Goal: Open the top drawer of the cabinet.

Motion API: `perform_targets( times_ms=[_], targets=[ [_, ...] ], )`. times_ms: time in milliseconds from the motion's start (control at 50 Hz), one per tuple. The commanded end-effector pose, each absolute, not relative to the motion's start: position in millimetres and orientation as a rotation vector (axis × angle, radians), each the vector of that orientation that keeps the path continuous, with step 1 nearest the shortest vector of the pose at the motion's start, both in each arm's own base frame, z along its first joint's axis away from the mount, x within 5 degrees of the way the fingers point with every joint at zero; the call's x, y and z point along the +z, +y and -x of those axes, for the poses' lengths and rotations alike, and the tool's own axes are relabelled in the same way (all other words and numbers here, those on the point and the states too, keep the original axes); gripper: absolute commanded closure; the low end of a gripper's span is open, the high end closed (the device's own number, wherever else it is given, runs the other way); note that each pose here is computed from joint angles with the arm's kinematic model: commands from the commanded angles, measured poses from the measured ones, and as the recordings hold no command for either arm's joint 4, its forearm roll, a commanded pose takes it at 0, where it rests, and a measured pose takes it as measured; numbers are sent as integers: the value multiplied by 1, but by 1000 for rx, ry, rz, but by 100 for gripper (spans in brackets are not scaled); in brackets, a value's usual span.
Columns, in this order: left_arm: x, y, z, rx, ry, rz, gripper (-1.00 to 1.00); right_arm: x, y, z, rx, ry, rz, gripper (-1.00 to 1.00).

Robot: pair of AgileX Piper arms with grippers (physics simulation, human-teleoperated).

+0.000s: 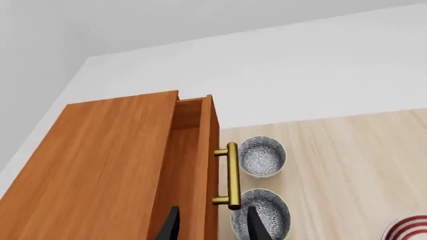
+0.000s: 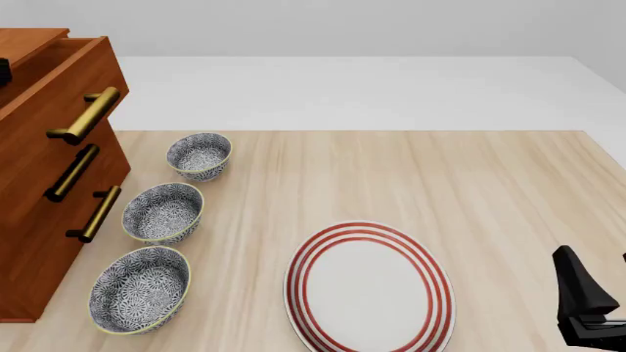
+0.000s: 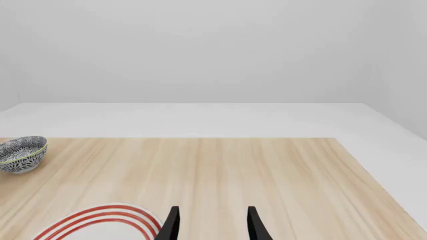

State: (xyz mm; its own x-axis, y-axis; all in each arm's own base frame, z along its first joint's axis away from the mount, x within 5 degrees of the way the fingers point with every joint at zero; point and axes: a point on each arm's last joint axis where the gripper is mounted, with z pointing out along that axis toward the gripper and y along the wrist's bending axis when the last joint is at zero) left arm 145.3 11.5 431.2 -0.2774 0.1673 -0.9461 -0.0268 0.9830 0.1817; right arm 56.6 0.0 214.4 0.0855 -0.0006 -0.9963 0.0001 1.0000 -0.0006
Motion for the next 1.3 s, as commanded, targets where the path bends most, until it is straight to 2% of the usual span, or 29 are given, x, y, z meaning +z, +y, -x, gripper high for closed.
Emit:
perform_targets(
  times_ms=[20,340,1300],
  targets=[
    [426,15,-169,151,1903,-46,-100,214,0,-57,-1,1485,0,-100],
    [431,22,-196,160,1934,-16,-100,214,0,-57,-1,1485,0,-100],
    [384,34,-253,160,2060,8,-100,214,0,-57,-1,1485,0,-100]
  ],
)
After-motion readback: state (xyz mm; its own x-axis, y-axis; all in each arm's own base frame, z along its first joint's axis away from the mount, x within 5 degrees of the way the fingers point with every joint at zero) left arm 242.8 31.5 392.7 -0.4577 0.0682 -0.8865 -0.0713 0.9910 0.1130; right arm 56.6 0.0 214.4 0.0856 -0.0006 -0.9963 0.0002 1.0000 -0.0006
